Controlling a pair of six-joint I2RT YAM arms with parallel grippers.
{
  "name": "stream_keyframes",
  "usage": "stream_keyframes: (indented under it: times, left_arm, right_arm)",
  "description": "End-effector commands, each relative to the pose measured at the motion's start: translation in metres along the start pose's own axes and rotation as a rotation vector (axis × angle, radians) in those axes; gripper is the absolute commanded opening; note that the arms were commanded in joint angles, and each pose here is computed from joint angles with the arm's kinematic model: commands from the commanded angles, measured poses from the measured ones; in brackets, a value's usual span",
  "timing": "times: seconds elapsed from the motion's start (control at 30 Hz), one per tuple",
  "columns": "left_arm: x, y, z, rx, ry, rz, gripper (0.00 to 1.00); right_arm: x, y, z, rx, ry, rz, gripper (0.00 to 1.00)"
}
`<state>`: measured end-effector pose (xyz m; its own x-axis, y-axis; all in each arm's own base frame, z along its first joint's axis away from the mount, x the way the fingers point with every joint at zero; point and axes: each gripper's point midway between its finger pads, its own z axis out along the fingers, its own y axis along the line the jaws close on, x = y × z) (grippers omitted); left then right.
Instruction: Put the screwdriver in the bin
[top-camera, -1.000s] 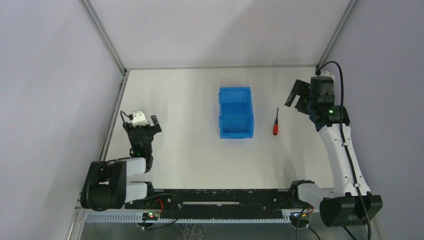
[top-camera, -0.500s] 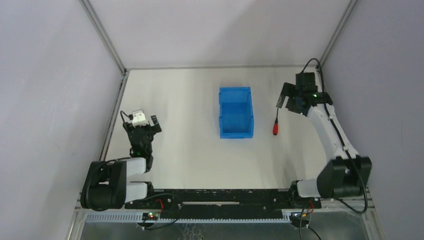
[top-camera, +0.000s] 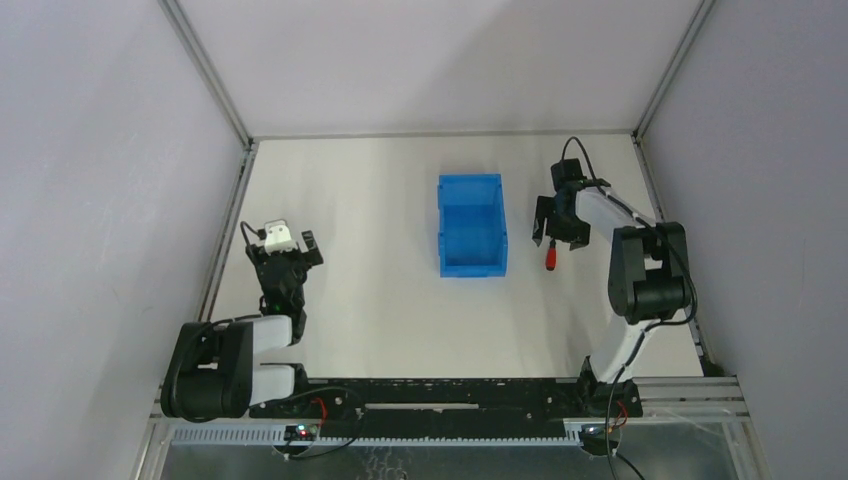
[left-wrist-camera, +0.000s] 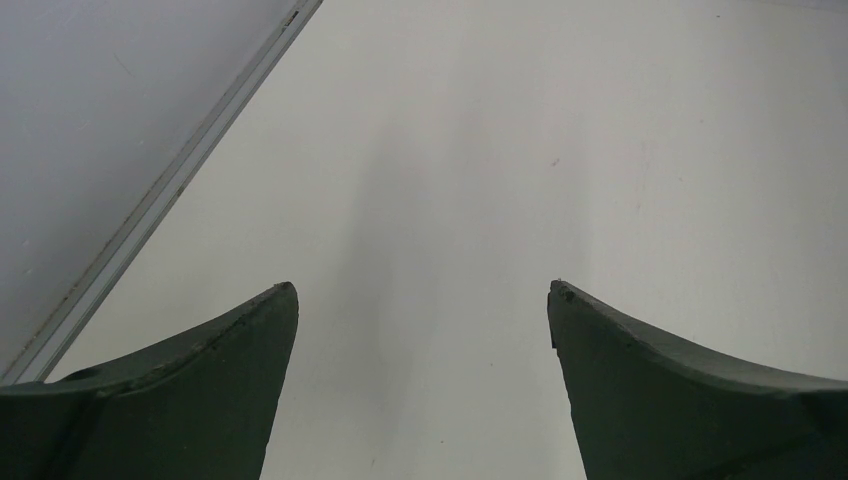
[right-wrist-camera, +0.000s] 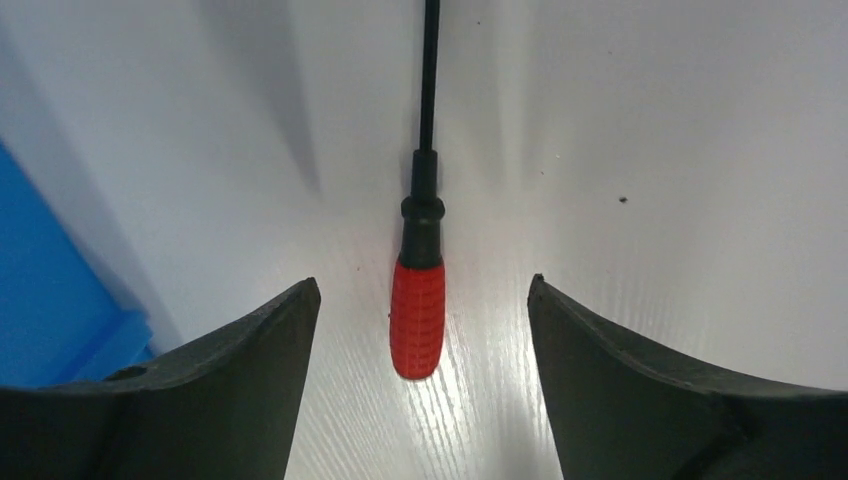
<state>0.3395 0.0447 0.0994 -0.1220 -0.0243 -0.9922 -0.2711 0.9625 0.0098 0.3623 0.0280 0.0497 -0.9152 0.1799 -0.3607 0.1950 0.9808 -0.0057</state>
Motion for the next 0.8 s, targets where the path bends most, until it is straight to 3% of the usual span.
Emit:
stream_keyframes:
  times: [0.0,0.07,0.2,0.5,0.77]
  left_arm:
    - [-0.037,-0.002,0.009,0.003,-0.113,-0.024,1.00]
    - [-0.037,-0.002,0.009,0.002,-0.113,-0.024,1.00]
    - [-0.037,-0.002,0.009,0.002,-0.113,-0.024,1.00]
    - [-0.037,-0.002,0.009,0.003,-0.113,-0.024,1.00]
    - [-0.037,-0.002,0.009,0.003,-0.113,-0.024,1.00]
  right_arm:
    - [-0.006,0.005,0.013,-0.028,-0.001,-0.032,0.81]
    - [-0.001,0.004,0.018,-0.033,0.028,-0.028,0.74]
    - [0.008,0.005,0.028,-0.059,0.074,-0.019,0.46]
    - [0.002,0.005,0.019,-0.082,0.044,-0.039,0.09]
    - [-0.031,-0.009,-0.049,-0.057,-0.104,-0.021,0.06]
